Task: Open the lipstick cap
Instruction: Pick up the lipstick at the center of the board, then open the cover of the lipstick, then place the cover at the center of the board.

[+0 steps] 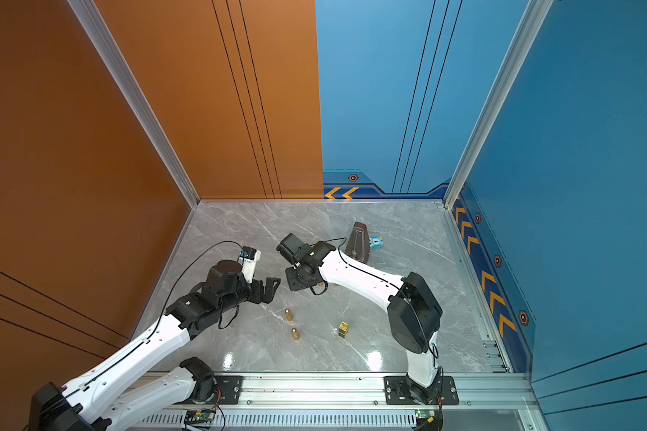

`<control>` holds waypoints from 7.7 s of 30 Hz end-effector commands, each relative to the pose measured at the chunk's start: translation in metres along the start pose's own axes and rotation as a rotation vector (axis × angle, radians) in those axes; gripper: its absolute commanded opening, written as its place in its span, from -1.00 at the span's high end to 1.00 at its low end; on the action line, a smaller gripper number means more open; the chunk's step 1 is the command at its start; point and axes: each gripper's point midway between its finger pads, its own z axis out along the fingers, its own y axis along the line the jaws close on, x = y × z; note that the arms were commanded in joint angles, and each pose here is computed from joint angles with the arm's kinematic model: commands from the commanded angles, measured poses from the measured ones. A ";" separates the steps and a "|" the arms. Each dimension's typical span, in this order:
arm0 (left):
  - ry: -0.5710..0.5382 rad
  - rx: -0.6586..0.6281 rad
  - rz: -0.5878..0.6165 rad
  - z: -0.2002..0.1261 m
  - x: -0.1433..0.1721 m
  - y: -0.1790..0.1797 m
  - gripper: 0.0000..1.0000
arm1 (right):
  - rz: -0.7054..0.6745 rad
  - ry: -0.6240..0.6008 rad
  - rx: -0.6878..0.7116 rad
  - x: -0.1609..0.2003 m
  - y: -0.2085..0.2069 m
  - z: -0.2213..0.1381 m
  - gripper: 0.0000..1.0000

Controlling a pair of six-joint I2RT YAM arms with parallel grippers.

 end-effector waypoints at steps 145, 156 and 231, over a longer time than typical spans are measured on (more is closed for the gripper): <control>-0.041 0.271 0.340 0.017 0.034 -0.075 1.00 | 0.185 -0.048 -0.143 0.036 -0.078 -0.039 0.59; -0.065 0.223 0.260 0.016 0.039 -0.058 1.00 | 0.119 -0.036 0.022 0.041 -0.068 0.008 0.58; -0.107 0.213 0.210 0.009 0.034 -0.042 1.00 | 0.013 0.045 0.173 0.064 -0.068 0.082 0.15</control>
